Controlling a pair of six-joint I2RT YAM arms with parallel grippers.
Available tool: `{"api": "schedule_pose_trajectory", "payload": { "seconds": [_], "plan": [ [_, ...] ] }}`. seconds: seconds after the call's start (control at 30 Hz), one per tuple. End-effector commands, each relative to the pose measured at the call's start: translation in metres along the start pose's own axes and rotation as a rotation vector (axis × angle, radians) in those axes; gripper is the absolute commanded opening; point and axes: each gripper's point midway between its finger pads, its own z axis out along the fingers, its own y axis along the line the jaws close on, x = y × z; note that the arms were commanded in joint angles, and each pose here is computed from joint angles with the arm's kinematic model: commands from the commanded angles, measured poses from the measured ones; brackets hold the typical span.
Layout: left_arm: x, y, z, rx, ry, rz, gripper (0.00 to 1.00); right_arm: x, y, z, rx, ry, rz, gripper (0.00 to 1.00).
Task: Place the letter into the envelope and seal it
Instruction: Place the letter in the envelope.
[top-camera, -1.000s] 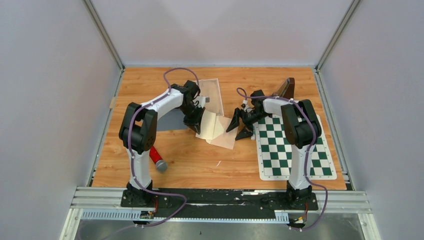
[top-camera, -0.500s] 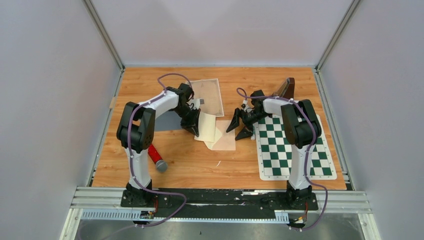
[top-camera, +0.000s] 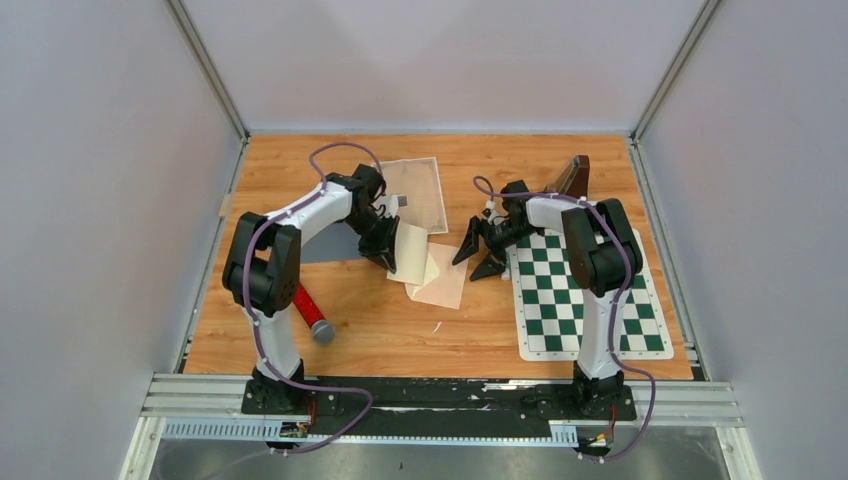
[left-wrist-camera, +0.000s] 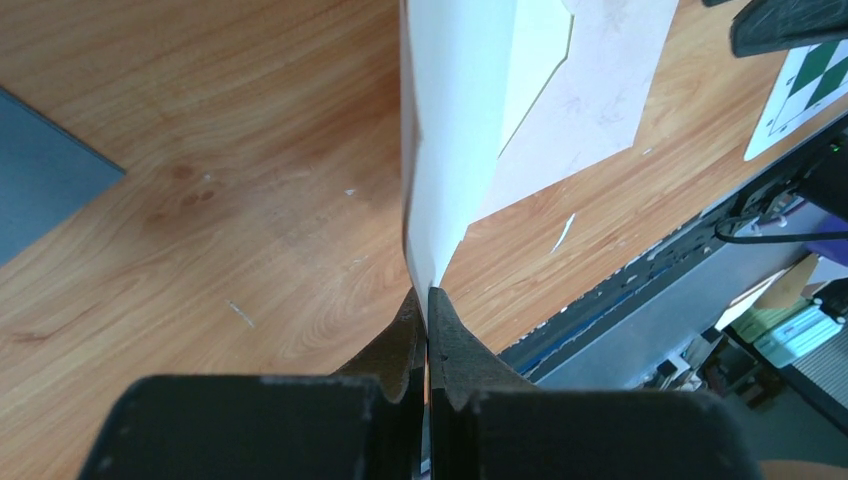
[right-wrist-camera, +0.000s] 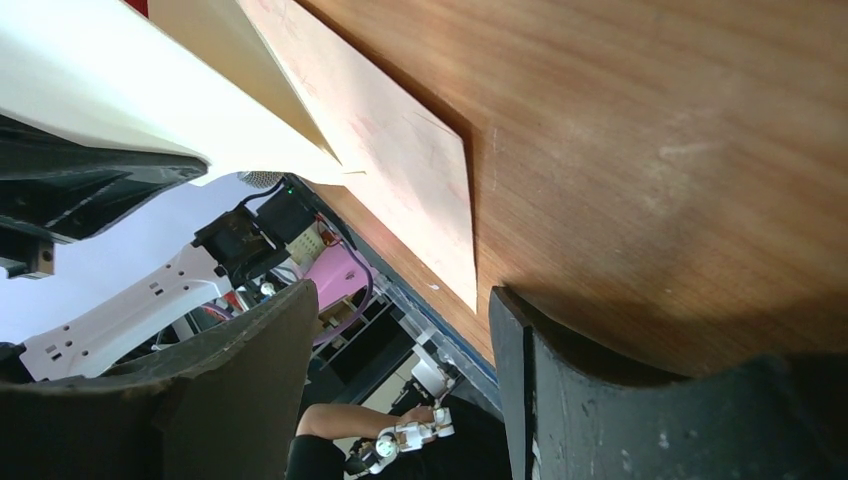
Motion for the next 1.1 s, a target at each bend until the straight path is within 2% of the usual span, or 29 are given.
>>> {"api": "schedule_pose_trajectory", "payload": {
  "seconds": [0.0, 0.33, 0.53, 0.7, 0.97, 1.07],
  "plan": [
    [0.004, -0.004, 0.001, -0.010, -0.010, 0.037, 0.00, -0.009, -0.040, 0.021, 0.113, -0.028, 0.027, 0.65],
    [0.020, -0.010, 0.011, 0.022, 0.051, 0.036, 0.00, -0.001, -0.046, 0.032, 0.080, 0.009, 0.134, 0.64],
    [0.025, -0.010, 0.023, 0.049, 0.076, -0.021, 0.00, 0.001, -0.046, 0.036, 0.063, 0.023, 0.165, 0.62],
    [0.023, -0.009, 0.033, 0.078, 0.083, -0.082, 0.00, 0.005, -0.049, 0.037, 0.058, 0.033, 0.186, 0.54],
    [0.020, 0.008, 0.036, 0.115, 0.073, -0.181, 0.00, 0.004, -0.040, 0.031, 0.020, 0.030, 0.140, 0.46],
    [0.018, 0.003, 0.037, 0.160, 0.062, -0.196, 0.00, 0.005, -0.034, 0.029, -0.008, 0.036, 0.125, 0.44]
  ]
}}
